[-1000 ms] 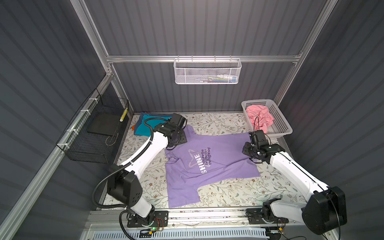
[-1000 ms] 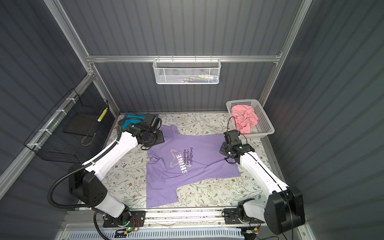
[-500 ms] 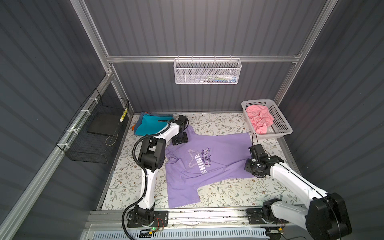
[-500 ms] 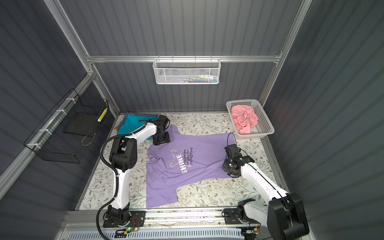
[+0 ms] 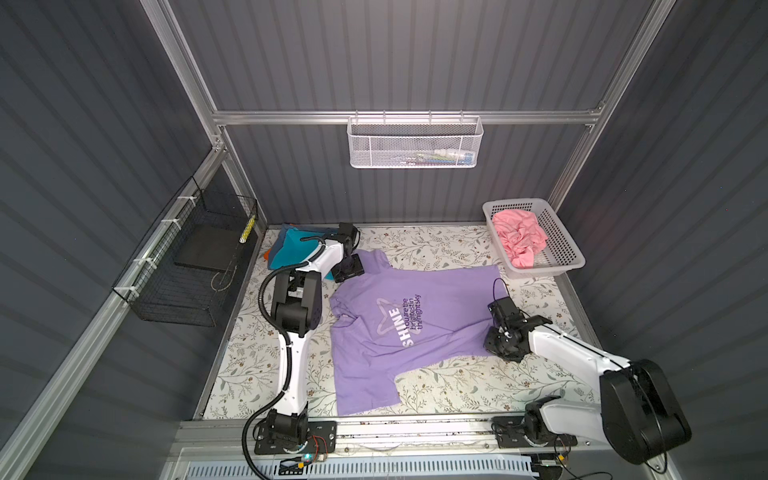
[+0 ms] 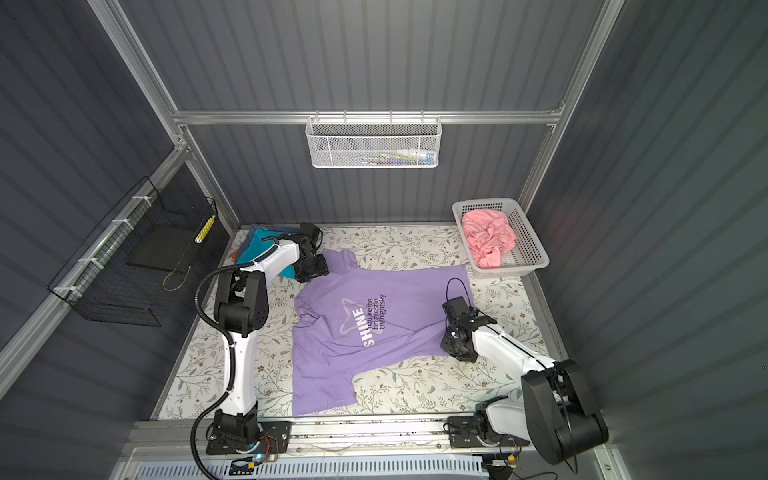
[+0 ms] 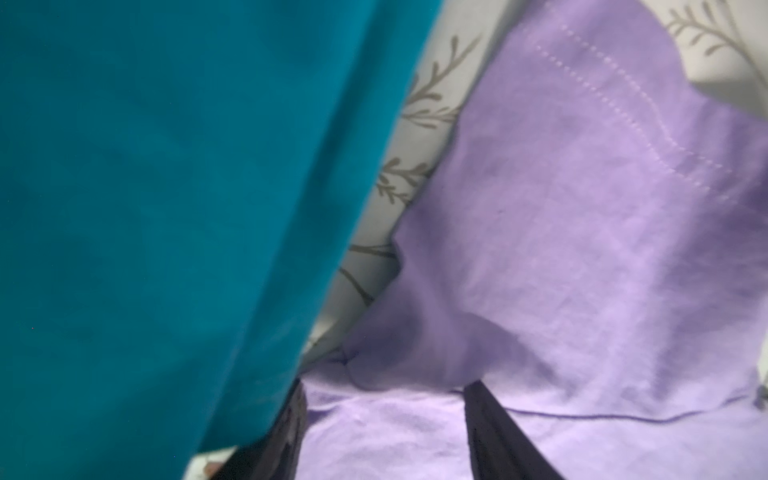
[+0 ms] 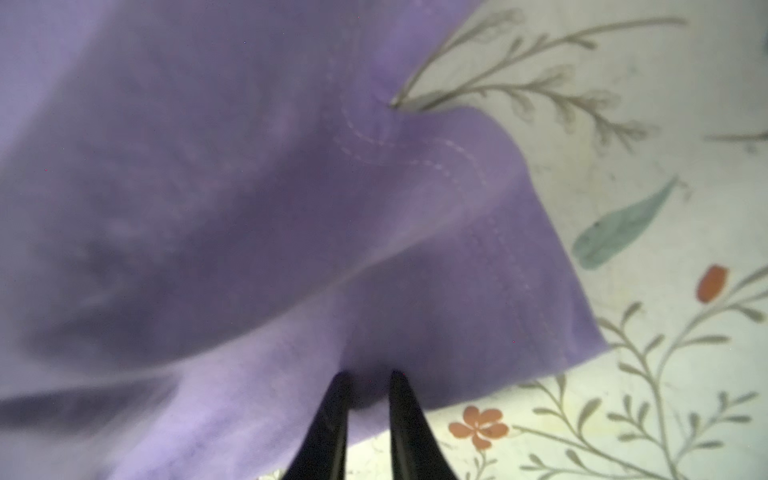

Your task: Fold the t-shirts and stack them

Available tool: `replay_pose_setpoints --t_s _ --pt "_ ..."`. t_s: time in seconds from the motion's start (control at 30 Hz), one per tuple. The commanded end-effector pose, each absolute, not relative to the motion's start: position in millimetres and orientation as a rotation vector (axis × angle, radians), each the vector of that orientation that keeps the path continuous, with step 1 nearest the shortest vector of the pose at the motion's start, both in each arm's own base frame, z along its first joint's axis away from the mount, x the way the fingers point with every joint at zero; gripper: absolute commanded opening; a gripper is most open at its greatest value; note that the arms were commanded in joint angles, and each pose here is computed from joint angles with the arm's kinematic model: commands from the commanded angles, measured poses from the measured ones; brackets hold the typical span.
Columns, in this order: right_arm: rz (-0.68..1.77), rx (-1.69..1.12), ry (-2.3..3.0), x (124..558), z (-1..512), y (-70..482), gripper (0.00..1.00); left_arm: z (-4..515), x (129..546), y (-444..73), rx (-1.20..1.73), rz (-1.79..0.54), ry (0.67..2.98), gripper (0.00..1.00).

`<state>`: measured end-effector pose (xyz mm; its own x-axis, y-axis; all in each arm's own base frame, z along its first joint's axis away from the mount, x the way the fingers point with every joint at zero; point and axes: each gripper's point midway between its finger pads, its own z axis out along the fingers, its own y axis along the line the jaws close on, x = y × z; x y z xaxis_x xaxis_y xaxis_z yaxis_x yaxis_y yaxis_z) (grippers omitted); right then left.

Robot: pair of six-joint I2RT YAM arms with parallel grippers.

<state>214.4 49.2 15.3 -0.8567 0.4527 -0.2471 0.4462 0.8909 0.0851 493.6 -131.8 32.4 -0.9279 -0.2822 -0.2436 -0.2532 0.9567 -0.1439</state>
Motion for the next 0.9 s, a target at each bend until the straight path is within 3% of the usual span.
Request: replay_pose_setpoints --t_s 0.0,0.03,0.33,0.53,0.57,0.63,0.7,0.87 --pt "-0.056 0.784 2.821 182 7 36 0.06 19 495 -135 -0.370 -0.208 2.876 0.62" --pt "-0.025 0.783 2.809 181 9 37 0.00 18 495 -134 -0.374 -0.216 2.876 0.62" --pt "-0.163 0.920 2.732 144 41 7 0.00 14 496 -130 -0.406 -0.264 2.870 0.61" --pt "-0.062 1.035 2.661 132 56 8 0.00 13 502 -123 -0.436 -0.249 2.858 0.61" --pt "-0.053 1.044 2.673 130 58 9 0.02 14 503 -121 -0.440 -0.241 2.856 0.61" --pt "-0.021 1.050 2.683 128 64 13 0.27 16 505 -118 -0.442 -0.224 2.857 0.61" --pt "0.023 1.045 2.662 132 72 16 0.40 20 506 -115 -0.444 -0.199 2.852 0.61" --pt "0.056 0.905 2.574 173 115 21 0.44 36 515 -112 -0.436 -0.169 2.822 0.62"
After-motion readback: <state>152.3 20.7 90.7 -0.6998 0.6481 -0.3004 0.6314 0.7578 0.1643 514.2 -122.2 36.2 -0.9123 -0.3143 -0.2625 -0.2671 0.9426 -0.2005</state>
